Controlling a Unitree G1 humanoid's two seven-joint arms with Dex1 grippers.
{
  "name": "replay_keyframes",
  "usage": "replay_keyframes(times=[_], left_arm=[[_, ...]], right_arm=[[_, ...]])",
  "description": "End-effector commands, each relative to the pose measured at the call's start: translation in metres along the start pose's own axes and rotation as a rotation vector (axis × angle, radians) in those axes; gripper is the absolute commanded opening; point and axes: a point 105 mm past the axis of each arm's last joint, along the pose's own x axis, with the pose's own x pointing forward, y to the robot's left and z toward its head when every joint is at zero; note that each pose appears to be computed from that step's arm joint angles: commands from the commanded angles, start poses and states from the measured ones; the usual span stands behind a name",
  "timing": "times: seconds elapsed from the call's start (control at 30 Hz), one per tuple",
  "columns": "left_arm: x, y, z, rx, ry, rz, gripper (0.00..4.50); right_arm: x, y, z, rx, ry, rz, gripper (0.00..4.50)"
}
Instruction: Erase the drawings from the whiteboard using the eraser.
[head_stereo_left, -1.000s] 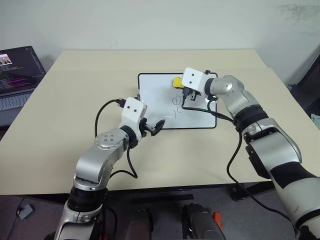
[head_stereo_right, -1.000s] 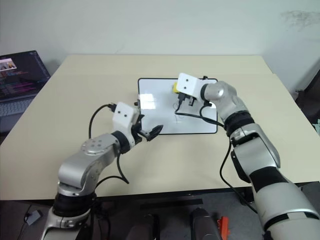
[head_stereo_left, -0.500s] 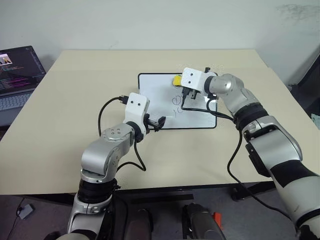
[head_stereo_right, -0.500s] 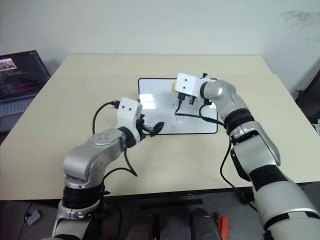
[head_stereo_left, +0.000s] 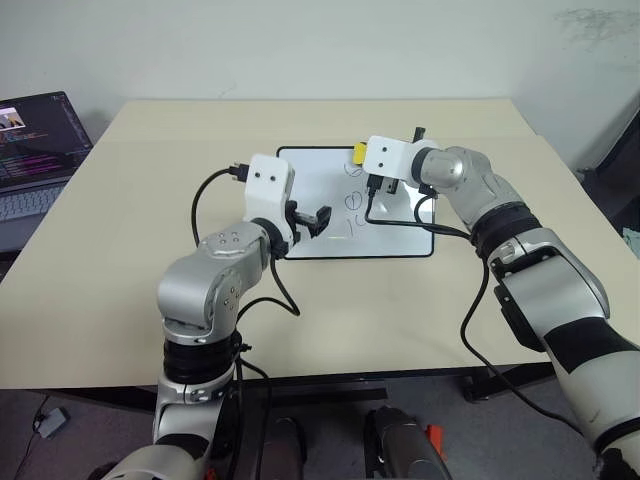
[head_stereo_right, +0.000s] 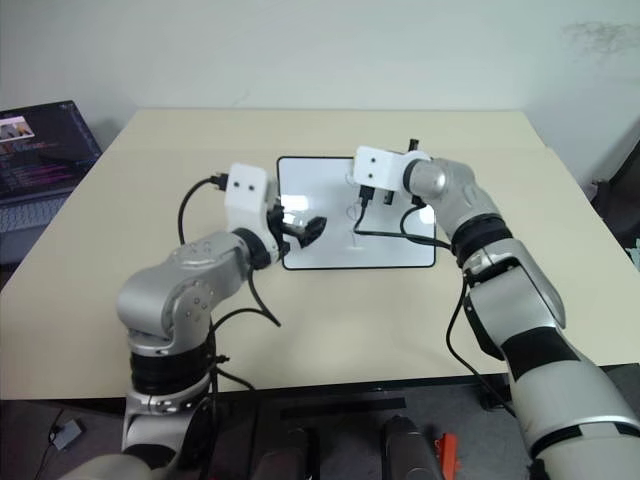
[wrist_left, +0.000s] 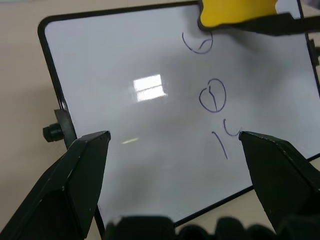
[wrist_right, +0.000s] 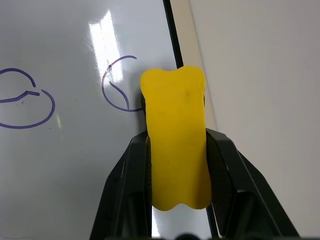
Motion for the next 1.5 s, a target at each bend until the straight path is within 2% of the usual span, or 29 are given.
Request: replay_keyframes(times=[0.03, 0.23, 0.37, 0.67, 0.83, 1.13, 1.23, 1.5], left_arm=[[-0.005, -0.001, 0.016, -0.006, -0.047, 0.002, 4.50], [-0.006, 0.002, 0.012, -0.006, -0.014, 0.012, 4.50], [-0.005, 0.005, 0.009, -0.012, 0.005, 0.027, 4.50], [-0.004, 0.009, 0.006, -0.011, 0.017, 0.034, 4.50], [-0.004, 0.009, 0.006, -0.012, 0.014, 0.033, 4.50], [-0.004, 0.009, 0.004, -0.014, 0.023, 0.036, 4.50], [-0.004, 0.011, 0.009, -0.016, 0.010, 0.047, 4.50], [-0.004, 0.024, 0.026, -0.021, -0.026, 0.079, 4.50]], right_arm=[[0.000, 0.011, -0.003, -0.056, 0.012, 0.050, 1.12], [0.000, 0.032, -0.002, -0.062, -0.011, 0.135, 1.11], [-0.001, 0.034, -0.006, -0.059, 0.001, 0.143, 1.11], [-0.001, -0.001, 0.001, -0.050, 0.002, -0.017, 1.11], [-0.001, -0.007, 0.002, -0.064, 0.011, -0.049, 1.11], [-0.004, 0.048, -0.024, 0.004, 0.057, 0.220, 1.10], [-0.007, 0.058, -0.029, 0.016, 0.066, 0.259, 1.10], [-0.007, 0.025, -0.026, 0.022, 0.074, 0.121, 1.10]])
